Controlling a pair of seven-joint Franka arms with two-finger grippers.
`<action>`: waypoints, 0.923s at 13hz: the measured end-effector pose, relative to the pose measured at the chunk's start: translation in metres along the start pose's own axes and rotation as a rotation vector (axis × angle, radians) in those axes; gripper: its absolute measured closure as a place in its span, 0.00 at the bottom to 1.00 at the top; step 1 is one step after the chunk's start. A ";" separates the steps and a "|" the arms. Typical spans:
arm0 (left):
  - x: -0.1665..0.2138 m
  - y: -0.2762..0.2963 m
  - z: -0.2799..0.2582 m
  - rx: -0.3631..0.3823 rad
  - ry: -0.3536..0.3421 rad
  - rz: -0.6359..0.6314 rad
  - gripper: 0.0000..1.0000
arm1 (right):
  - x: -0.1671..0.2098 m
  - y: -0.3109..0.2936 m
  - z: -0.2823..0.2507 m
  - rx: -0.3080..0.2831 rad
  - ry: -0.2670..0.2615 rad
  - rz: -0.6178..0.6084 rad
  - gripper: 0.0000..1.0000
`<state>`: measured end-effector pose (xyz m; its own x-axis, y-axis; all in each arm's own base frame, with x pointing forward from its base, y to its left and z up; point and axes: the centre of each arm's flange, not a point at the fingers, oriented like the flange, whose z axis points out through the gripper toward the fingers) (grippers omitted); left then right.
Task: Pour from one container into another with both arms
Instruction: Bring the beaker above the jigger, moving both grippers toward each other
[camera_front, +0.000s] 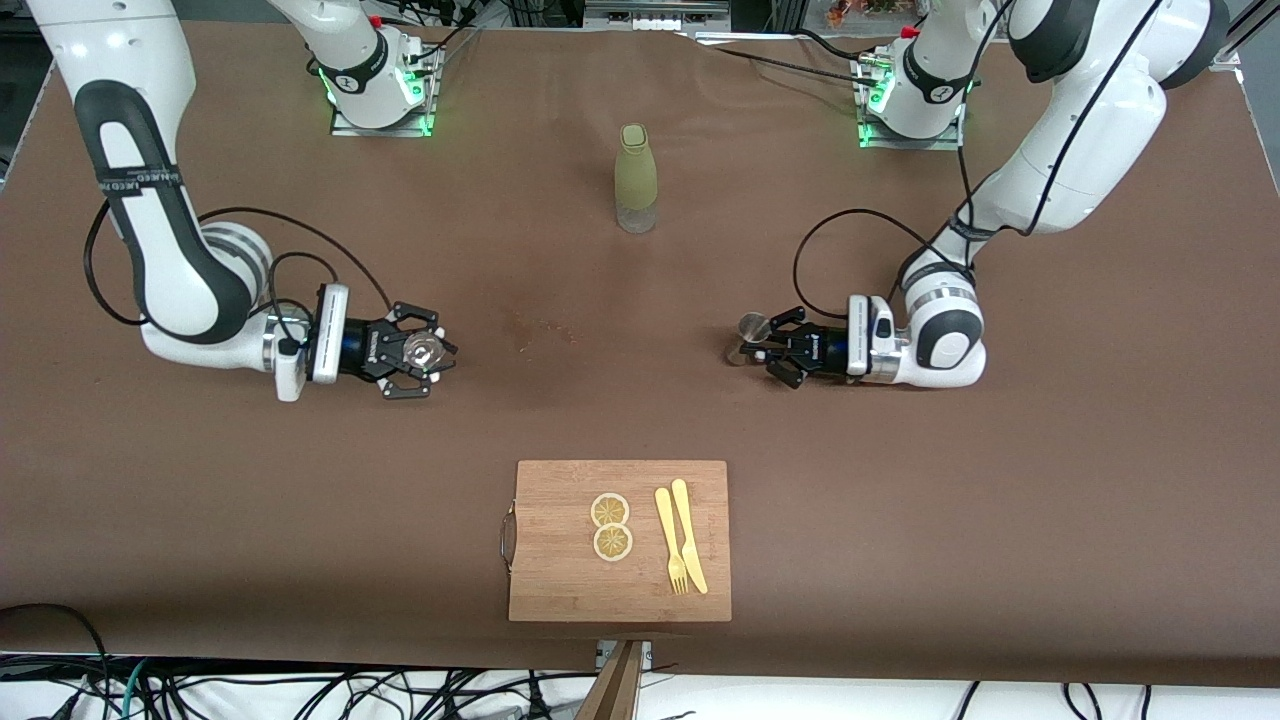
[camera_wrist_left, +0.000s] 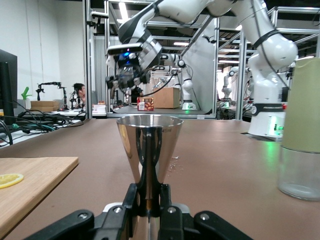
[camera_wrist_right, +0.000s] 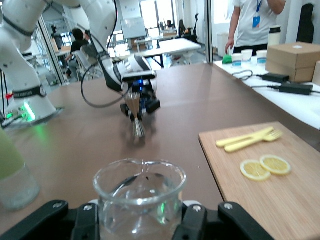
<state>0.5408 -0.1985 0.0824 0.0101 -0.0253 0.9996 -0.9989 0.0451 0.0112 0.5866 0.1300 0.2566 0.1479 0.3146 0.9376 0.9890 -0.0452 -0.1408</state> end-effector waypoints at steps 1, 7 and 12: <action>0.002 0.001 0.015 0.011 -0.004 -0.005 0.79 | 0.006 -0.007 0.013 0.001 0.021 0.006 0.78; 0.003 0.029 0.109 0.028 -0.034 -0.056 0.79 | 0.043 -0.043 0.110 0.014 0.006 -0.011 0.78; 0.007 0.052 0.168 0.037 -0.055 -0.083 0.79 | 0.051 -0.061 0.151 -0.014 -0.012 0.002 0.78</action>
<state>0.4817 -0.3640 0.0857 0.0916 -0.0823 0.9924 -0.9957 0.0036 0.0922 0.5331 0.2920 0.2650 0.1501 0.3258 0.9335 0.9886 -0.0587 -0.1385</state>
